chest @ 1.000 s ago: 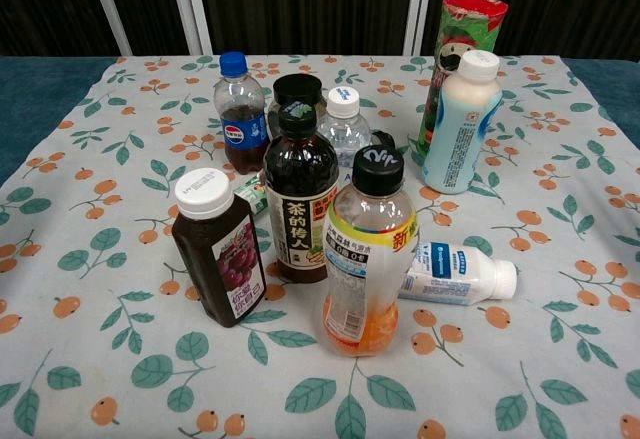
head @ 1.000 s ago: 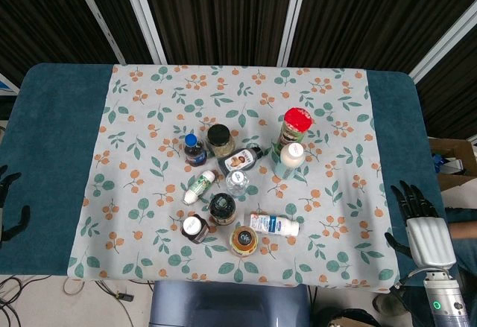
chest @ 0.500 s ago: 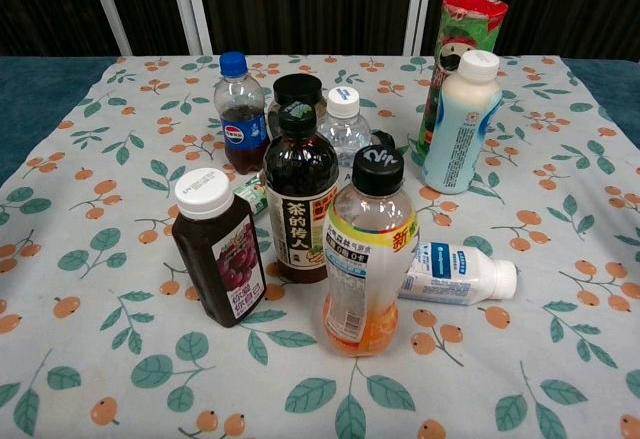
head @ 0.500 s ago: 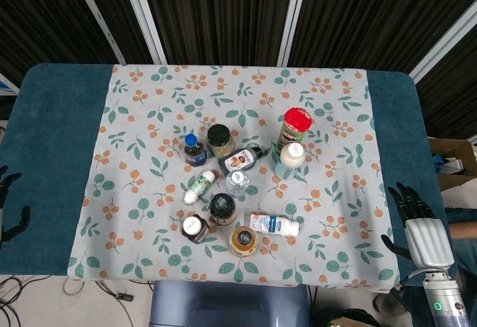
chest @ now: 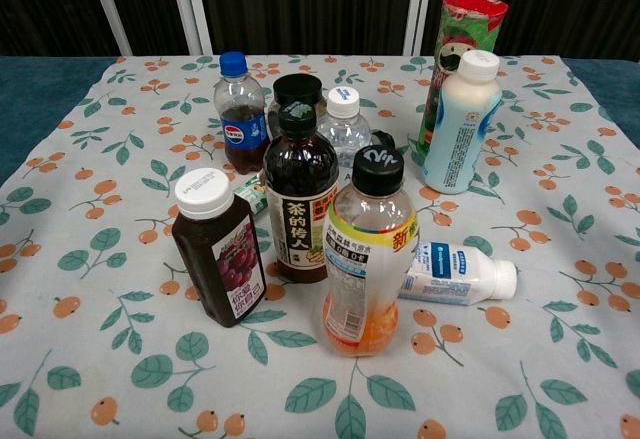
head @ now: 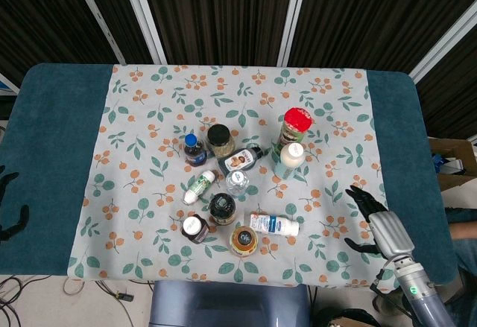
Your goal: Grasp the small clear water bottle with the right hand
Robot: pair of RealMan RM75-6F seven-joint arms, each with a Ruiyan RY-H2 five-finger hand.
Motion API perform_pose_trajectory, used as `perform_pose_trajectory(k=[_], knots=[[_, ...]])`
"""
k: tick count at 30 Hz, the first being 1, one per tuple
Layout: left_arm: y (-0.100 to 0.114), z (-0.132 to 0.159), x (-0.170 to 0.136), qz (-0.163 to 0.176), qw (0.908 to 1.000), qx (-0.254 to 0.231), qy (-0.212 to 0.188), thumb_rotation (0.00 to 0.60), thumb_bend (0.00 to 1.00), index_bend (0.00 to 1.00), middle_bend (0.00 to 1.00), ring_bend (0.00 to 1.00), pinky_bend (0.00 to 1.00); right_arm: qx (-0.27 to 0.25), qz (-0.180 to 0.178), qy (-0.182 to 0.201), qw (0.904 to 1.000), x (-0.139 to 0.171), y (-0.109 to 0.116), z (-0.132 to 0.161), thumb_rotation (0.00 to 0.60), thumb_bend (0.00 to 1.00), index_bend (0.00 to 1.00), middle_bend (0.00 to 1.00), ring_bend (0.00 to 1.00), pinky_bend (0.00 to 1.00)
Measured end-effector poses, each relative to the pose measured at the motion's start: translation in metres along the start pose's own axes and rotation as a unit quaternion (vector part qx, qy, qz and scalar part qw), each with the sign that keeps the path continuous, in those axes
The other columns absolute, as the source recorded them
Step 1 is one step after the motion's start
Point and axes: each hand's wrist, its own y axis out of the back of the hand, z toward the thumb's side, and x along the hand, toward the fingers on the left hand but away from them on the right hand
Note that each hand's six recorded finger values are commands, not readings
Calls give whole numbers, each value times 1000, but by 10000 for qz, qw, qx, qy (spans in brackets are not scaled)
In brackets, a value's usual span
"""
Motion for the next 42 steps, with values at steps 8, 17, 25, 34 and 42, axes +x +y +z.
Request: perform_pose_trajectory(k=[8, 17, 25, 34, 42], knots=[[1, -1, -1, 6, 10000, -26, 33, 600, 422, 161, 42, 84, 17, -246, 473, 575, 9969, -39, -16, 42, 600, 265, 0, 91, 138, 231], [1, -3, -1, -3, 9999, -64, 80, 600, 422, 160, 42, 84, 17, -819, 893, 842, 9891, -69, -33, 77, 600, 265, 0, 107, 144, 241], [1, -5, 0, -15, 9998, -92, 153, 600, 422, 161, 41, 84, 17, -942, 1087, 1030, 9842, -101, -46, 106, 600, 265, 0, 109, 145, 241], [1, -6, 1, -31, 9998, -102, 189, 600, 422, 160, 42, 84, 17, -1062, 1124, 1074, 9821, -129, -52, 128, 600, 265, 0, 111, 144, 241], [1, -6, 2, -41, 9997, -89, 211, 600, 422, 160, 42, 84, 17, -1123, 1166, 1063, 9811, -147, -56, 138, 600, 265, 0, 115, 148, 241]])
